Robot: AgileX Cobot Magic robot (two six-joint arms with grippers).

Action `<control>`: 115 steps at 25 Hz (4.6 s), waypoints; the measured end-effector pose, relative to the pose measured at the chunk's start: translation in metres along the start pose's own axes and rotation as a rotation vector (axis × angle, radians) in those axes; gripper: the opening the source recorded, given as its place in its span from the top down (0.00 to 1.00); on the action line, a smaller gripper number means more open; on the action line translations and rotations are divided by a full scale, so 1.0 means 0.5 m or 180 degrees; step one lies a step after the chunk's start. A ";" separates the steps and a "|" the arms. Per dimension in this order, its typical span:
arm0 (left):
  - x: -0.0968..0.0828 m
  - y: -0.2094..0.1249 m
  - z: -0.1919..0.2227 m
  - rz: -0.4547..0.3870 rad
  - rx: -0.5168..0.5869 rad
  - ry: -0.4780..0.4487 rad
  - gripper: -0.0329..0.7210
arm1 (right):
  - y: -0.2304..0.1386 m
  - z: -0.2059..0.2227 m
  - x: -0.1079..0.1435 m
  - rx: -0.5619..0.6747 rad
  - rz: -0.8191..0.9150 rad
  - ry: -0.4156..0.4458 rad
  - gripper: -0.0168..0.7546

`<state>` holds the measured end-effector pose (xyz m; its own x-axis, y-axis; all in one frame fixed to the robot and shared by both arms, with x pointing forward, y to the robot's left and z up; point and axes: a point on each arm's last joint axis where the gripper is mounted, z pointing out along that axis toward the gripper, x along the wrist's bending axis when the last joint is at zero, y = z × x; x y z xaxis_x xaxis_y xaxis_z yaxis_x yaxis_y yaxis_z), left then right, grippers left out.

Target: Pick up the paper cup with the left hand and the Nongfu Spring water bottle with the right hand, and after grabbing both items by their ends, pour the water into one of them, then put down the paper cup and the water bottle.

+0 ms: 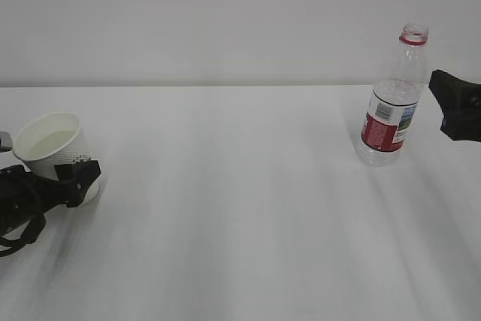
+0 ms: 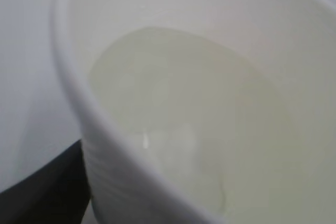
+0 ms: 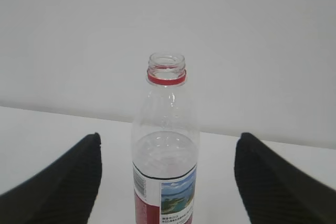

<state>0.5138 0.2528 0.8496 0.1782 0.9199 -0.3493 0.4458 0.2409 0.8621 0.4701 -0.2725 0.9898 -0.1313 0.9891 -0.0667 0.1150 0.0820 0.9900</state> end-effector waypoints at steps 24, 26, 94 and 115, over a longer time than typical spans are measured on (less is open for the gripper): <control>-0.019 -0.015 -0.010 0.0131 0.0164 -0.0324 0.04 | 0.000 0.000 0.000 0.0000 -0.0007 0.0007 0.22; -0.019 -0.018 -0.014 0.0122 0.0178 -0.0323 0.04 | 0.000 0.000 0.001 -0.0001 -0.0011 0.0010 0.22; -0.009 -0.027 -0.037 0.0870 0.0210 -0.0119 0.04 | 0.000 0.000 0.001 -0.0001 -0.0018 0.0017 0.22; -0.019 -0.059 -0.120 0.0799 0.0485 -0.0085 0.05 | 0.001 0.000 0.001 -0.0019 -0.0018 0.0016 0.22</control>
<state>0.4464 0.2554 0.8497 0.3216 0.9360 -0.1433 0.5112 -0.0442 0.8583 0.4701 -0.2720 0.9904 -0.1369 0.9880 -0.0716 0.1083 0.0867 0.9903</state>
